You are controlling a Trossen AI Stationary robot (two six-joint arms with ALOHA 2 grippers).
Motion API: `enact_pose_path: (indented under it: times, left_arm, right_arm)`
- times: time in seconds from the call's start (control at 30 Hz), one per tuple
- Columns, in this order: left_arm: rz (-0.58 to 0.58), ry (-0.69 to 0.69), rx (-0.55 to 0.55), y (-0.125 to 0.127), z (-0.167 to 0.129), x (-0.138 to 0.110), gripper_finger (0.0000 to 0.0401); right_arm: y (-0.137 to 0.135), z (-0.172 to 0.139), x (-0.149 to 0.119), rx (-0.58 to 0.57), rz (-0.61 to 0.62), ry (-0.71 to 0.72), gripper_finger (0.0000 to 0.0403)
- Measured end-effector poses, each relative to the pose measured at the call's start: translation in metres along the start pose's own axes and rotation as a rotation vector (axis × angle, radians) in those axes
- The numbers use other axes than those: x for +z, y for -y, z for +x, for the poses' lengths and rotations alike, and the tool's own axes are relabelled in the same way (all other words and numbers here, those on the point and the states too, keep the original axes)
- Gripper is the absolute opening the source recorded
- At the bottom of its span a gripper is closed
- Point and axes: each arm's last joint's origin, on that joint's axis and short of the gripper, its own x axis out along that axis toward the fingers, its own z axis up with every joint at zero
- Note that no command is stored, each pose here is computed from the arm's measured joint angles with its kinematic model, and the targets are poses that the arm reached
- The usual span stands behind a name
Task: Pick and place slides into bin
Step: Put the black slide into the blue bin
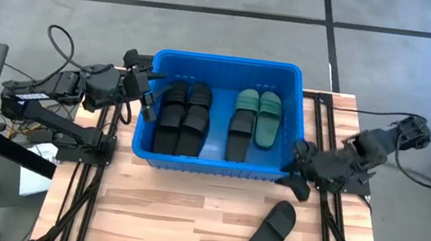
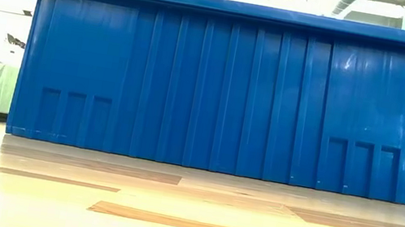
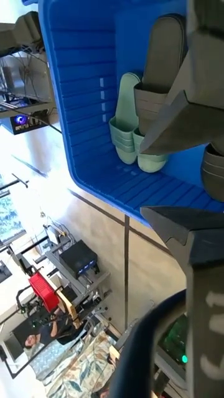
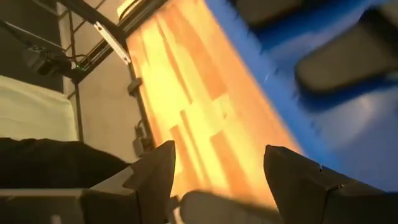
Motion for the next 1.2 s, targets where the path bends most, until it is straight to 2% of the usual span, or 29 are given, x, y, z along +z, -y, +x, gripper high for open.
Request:
enact_pose_path:
  times: [0.3, 0.57, 0.73, 0.9, 1.2]
  left_arm:
    - [0.002, 0.011, -0.052, 0.002, 0.0, 0.0, 0.0133]
    - [0.0, 0.019, -0.075, 0.002, 0.0, 0.0, 0.0133]
    - [-0.013, 0.023, -0.086, 0.002, 0.0, 0.001, 0.0133]
    - [-0.02, 0.034, -0.102, 0.003, 0.0, 0.001, 0.0133]
    - [-0.028, 0.033, -0.102, 0.003, 0.0, 0.001, 0.0133]
  right_arm:
    - [-0.04, 0.024, -0.056, -0.069, 0.152, -0.086, 0.023]
    - [-0.069, 0.067, -0.104, -0.176, 0.239, -0.143, 0.023]
    - [-0.08, 0.104, -0.127, -0.242, 0.236, -0.16, 0.023]
    - [-0.085, 0.136, -0.142, -0.361, 0.196, -0.181, 0.023]
    - [-0.093, 0.162, -0.159, -0.717, 0.051, -0.28, 0.023]
